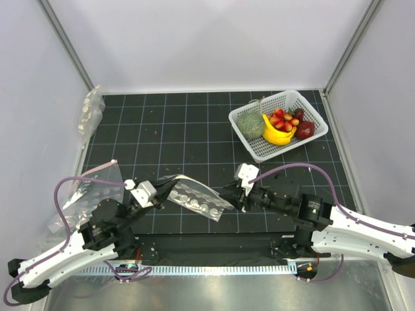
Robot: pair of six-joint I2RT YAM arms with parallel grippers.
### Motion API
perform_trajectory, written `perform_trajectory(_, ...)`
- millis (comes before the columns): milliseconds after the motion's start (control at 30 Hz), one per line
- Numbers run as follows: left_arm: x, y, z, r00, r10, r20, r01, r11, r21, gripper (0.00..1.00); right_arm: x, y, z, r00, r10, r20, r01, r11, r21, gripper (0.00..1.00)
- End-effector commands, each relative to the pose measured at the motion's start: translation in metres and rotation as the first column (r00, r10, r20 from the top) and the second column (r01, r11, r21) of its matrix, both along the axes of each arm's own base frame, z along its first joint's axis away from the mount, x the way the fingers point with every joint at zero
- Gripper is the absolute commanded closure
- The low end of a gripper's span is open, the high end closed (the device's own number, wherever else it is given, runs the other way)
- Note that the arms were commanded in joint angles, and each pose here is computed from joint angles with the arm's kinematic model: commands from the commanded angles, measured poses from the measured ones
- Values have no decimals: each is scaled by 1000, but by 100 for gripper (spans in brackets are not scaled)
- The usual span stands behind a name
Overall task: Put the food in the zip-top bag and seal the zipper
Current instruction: Open the zipper of the food storage bag.
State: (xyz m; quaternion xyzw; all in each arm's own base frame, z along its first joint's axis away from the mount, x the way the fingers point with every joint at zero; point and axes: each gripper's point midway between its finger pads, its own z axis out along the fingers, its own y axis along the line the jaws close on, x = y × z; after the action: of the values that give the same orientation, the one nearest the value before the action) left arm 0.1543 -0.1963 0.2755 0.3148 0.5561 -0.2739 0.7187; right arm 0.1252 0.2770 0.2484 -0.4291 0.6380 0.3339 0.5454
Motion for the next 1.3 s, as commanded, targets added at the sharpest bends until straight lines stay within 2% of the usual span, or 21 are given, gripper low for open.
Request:
perform_trajectory(0, 1, 2, 6, 1000, 10, 8, -10, 1000, -26, 100, 10, 1, 6, 998, -59, 4, 59, 998, 5, 62)
perform_trajectory(300, 0, 1, 8, 1000, 6, 12, -5, 999, -31, 100, 25, -7, 4, 988, -157, 10, 157, 988, -9, 78)
perform_trajectory(433, -5, -5, 8, 999, -38, 35, 39, 999, -30, 100, 24, 0, 1, 992, -129, 12, 130, 991, -24, 78)
perform_trajectory(533, -16, -19, 11, 989, -131, 67, 133, 991, -20, 100, 25, 5, -8, 992, -127, -1, 127, 989, -69, 78)
perform_trajectory(767, -33, -43, 6, 959, -277, 63, 275, 960, 43, 100, 26, 7, -9, 992, -123, -5, 122, 989, -78, 80)
perform_trajectory(867, -40, -51, 6, 941, -333, 66, 330, 943, 53, 100, 22, 10, -5, 995, -102, -7, 101, 993, -58, 84)
perform_trajectory(967, -44, -57, 4, 929, -367, 55, 363, 929, 65, 99, 20, 10, 0, 995, -98, -19, 98, 995, -24, 99)
perform_trajectory(1033, -47, -61, 4, 920, -389, 44, 386, 920, 67, 89, 26, 7, 7, 988, -149, -29, 150, 989, 15, 99)
perform_trajectory(1067, -49, -62, 5, 913, -405, 43, 402, 913, 70, 72, 32, 3, 8, 982, -189, -21, 189, 982, 18, 99)
perform_trajectory(1133, -57, -66, 7, 892, -450, 47, 447, 892, 72, 56, 33, 0, 11, 977, -209, -36, 210, 976, 50, 99)
perform_trajectory(1233, -61, -65, 18, 885, -464, 50, 462, 886, 47, 4, 39, -3, 18, 970, -243, -8, 243, 966, 85, 99)
perform_trajectory(1267, -59, -63, 22, 894, -446, 50, 444, 895, 34, 0, 40, -2, 19, 970, -244, -5, 244, 966, 91, 99)
